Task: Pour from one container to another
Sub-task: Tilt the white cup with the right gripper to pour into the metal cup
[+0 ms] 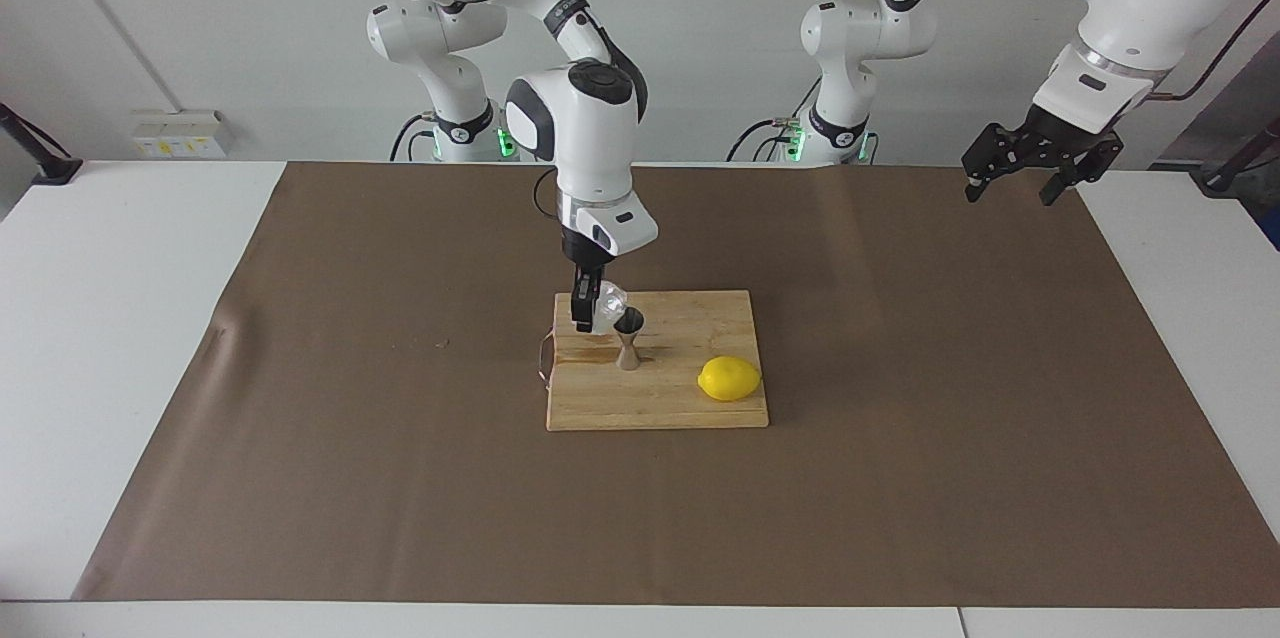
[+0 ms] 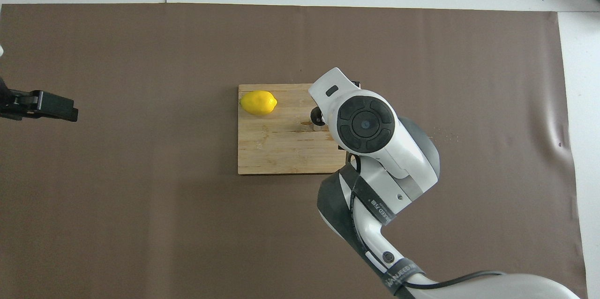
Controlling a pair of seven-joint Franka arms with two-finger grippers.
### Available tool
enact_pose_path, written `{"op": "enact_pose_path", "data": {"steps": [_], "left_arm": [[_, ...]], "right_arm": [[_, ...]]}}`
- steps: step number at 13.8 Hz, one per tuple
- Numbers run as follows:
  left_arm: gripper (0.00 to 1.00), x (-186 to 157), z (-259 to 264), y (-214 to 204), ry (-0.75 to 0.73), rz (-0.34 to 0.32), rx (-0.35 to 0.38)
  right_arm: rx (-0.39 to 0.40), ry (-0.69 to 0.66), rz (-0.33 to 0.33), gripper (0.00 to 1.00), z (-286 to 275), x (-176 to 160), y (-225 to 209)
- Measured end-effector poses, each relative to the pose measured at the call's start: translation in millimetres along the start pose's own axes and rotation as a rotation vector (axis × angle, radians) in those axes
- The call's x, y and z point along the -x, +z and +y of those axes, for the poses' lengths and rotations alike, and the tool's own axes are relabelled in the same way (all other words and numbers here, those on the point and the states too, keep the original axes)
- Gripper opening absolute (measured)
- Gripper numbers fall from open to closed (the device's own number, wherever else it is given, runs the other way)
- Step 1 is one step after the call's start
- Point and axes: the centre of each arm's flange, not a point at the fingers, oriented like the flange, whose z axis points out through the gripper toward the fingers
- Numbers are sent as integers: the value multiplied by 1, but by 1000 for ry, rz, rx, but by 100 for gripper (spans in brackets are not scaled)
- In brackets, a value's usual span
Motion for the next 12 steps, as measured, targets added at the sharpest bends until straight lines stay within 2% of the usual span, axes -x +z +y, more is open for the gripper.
{"op": "enact_pose_path", "data": {"steps": [10,12], "left_arm": [[100,0,0,0,0,0,0],[100,0,0,0,0,0,0]], "right_arm": [[110,-141,-115,50,-1,-7,7],[153,-194,-132,50,-5,-17,4]]}}
